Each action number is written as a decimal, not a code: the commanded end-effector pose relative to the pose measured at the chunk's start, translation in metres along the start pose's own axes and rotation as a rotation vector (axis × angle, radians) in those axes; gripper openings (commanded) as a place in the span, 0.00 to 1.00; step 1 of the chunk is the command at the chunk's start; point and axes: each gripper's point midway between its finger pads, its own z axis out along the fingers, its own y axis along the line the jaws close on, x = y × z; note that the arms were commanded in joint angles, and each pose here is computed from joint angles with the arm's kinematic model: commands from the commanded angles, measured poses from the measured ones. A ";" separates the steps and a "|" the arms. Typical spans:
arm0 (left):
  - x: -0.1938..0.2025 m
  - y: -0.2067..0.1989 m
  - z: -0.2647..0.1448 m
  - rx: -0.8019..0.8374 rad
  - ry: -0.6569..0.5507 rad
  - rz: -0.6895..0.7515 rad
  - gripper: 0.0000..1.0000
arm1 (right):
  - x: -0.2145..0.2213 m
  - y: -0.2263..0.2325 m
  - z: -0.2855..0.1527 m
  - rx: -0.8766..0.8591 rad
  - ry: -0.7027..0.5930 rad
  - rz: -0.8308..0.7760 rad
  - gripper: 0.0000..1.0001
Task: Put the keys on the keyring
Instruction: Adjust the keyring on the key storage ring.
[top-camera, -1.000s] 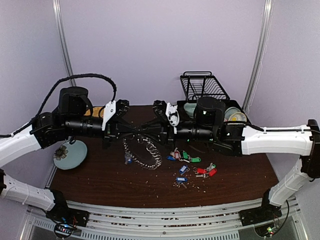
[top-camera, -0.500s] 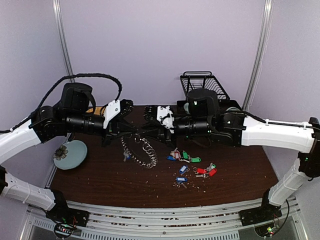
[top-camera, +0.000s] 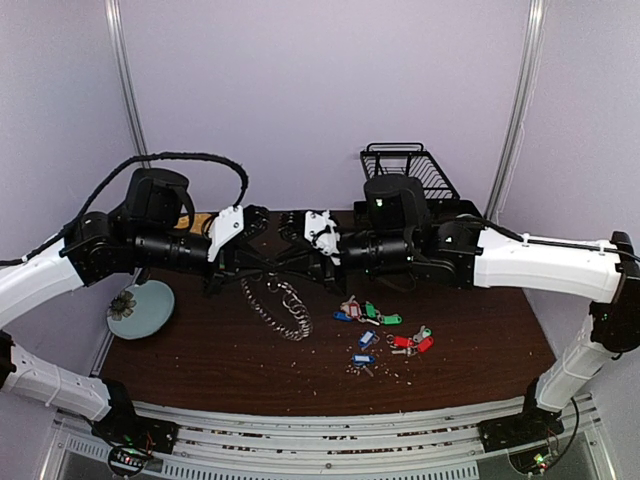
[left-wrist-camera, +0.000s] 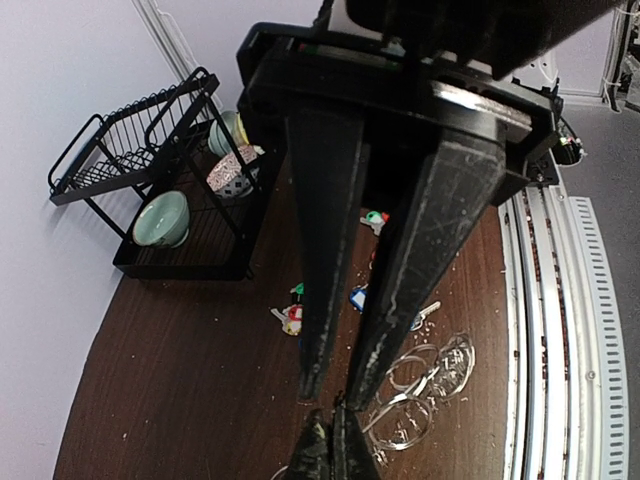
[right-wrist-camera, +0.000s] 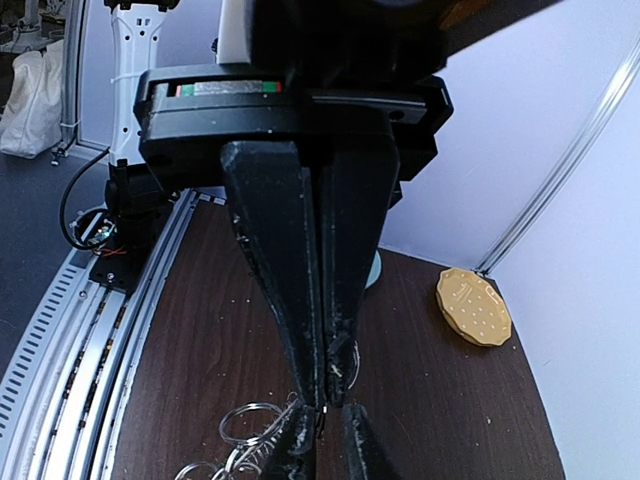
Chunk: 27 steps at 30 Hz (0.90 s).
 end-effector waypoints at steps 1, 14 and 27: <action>-0.031 0.007 -0.009 -0.023 -0.100 0.050 0.00 | -0.001 -0.005 0.004 -0.002 0.010 0.005 0.12; -0.032 0.010 -0.012 -0.050 -0.107 0.059 0.00 | 0.003 0.008 0.003 -0.084 0.035 0.013 0.17; -0.037 0.003 -0.015 -0.019 -0.134 0.070 0.00 | 0.004 -0.001 0.008 -0.048 0.037 0.036 0.09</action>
